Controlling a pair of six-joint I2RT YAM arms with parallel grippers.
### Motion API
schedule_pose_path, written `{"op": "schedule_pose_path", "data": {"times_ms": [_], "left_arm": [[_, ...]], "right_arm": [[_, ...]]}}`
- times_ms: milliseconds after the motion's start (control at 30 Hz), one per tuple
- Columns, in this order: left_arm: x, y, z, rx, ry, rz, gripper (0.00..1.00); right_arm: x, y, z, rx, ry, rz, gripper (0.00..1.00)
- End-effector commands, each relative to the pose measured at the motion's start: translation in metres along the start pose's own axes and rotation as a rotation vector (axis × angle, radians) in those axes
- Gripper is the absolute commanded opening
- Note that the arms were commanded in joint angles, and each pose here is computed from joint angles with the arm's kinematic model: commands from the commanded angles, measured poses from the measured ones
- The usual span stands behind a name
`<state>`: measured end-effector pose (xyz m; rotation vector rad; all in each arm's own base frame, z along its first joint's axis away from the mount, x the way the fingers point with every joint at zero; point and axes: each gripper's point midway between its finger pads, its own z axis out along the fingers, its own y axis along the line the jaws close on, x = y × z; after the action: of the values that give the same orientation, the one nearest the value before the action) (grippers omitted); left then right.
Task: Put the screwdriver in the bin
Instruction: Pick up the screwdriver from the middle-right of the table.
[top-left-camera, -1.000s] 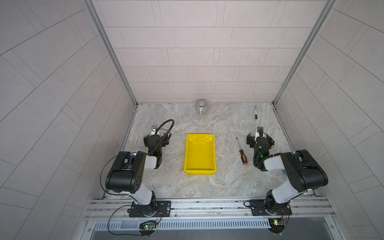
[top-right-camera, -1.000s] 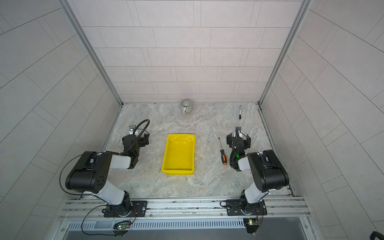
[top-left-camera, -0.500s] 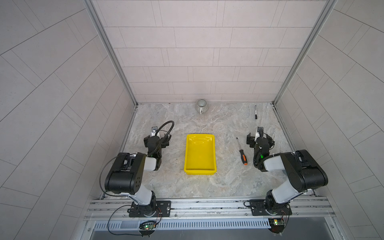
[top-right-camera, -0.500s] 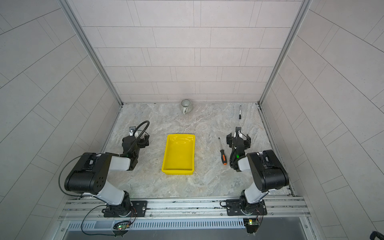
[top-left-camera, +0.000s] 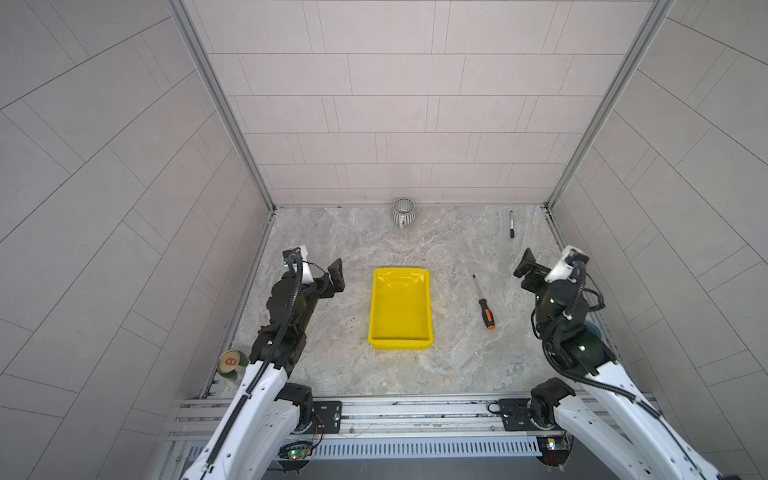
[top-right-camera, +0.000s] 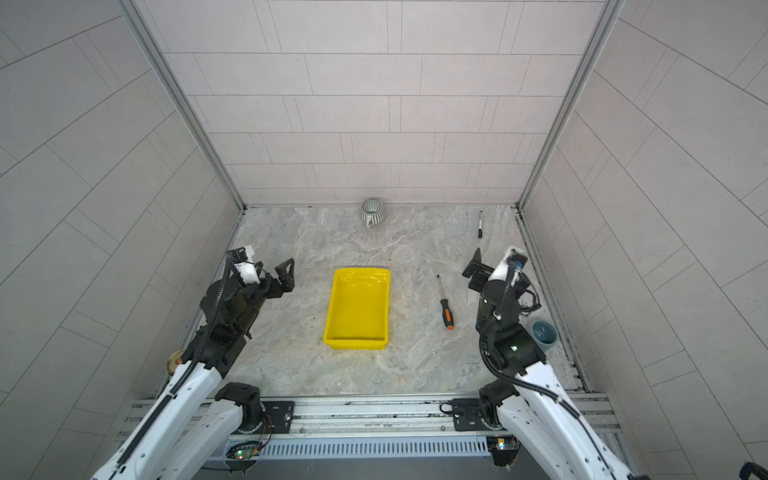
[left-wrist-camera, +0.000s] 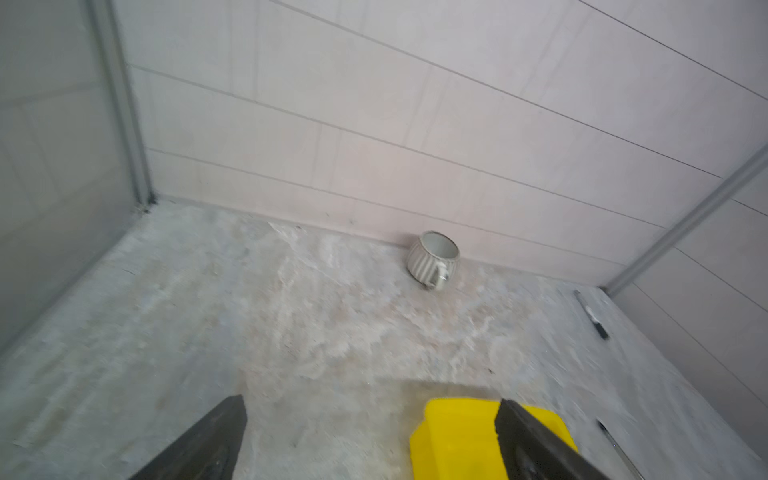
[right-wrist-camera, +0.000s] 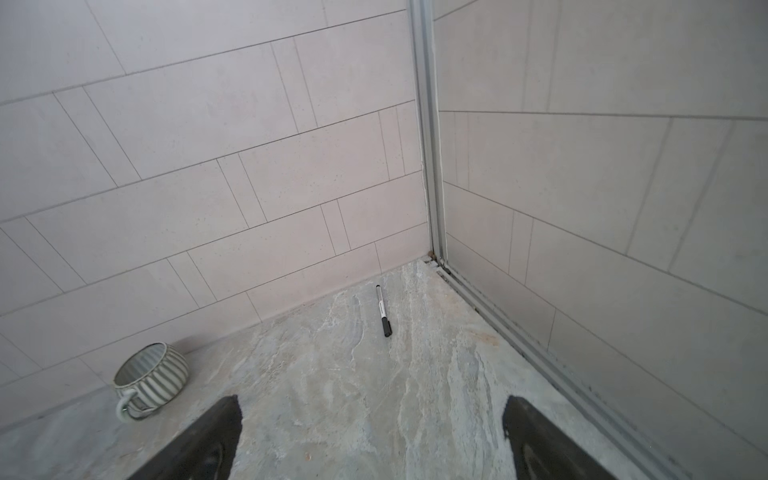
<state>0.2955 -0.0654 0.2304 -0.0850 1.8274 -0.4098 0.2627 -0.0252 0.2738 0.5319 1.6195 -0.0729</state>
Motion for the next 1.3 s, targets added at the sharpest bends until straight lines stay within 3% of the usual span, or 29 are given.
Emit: {"op": "schedule_pose_path", "data": {"times_ms": [0, 100, 333, 400, 500, 567, 667, 767, 867, 933, 1067, 1167, 1267], "left_arm": [[0.104, 0.007, -0.008, 0.024, 0.355, -0.137, 1.0], [0.112, 0.026, -0.005, -0.09, 0.395, -0.154, 1.0], [0.127, 0.033, 0.004, -0.143, 0.506, -0.169, 1.0], [0.124, 0.051, 0.0, -0.254, 0.489, -0.17, 1.0], [0.125, 0.095, -0.026, -0.549, 0.469, -0.196, 1.0], [0.129, 0.111, -0.041, -0.653, 0.473, -0.236, 1.0], [0.132, 0.117, -0.042, -0.67, 0.462, -0.284, 1.0], [0.135, 0.124, -0.045, -0.707, 0.458, -0.296, 1.0], [0.131, 0.138, -0.059, -0.806, 0.418, -0.292, 1.0], [0.131, 0.13, -0.053, -0.738, 0.416, -0.284, 1.0], [0.129, 0.12, -0.051, -0.658, 0.394, -0.283, 1.0], [0.128, 0.115, -0.048, -0.621, 0.384, -0.283, 1.0], [0.129, 0.116, -0.049, -0.627, 0.391, -0.281, 1.0]], "right_arm": [[0.131, -0.058, -0.023, 0.115, 0.395, -0.12, 0.99], [0.137, -0.056, -0.029, 0.046, 0.379, -0.106, 0.99], [0.144, -0.051, -0.027, 0.016, 0.387, -0.104, 0.99], [0.145, -0.048, -0.024, 0.015, 0.394, -0.111, 0.99], [0.151, -0.043, -0.019, 0.019, 0.428, -0.138, 0.99], [0.156, -0.04, -0.017, 0.026, 0.469, -0.165, 0.99], [0.164, -0.032, -0.014, 0.043, 0.578, -0.214, 0.99], [0.179, -0.001, -0.014, -0.046, 0.783, -0.288, 0.99], [0.187, 0.006, -0.02, 0.007, 0.998, -0.359, 1.0], [0.195, 0.016, -0.024, -0.026, 1.123, -0.395, 1.0], [0.2, 0.018, -0.027, -0.012, 1.241, -0.467, 0.86], [0.202, 0.018, -0.023, -0.01, 1.239, -0.485, 0.65], [0.203, 0.01, -0.022, 0.034, 1.238, -0.517, 0.56]]}}
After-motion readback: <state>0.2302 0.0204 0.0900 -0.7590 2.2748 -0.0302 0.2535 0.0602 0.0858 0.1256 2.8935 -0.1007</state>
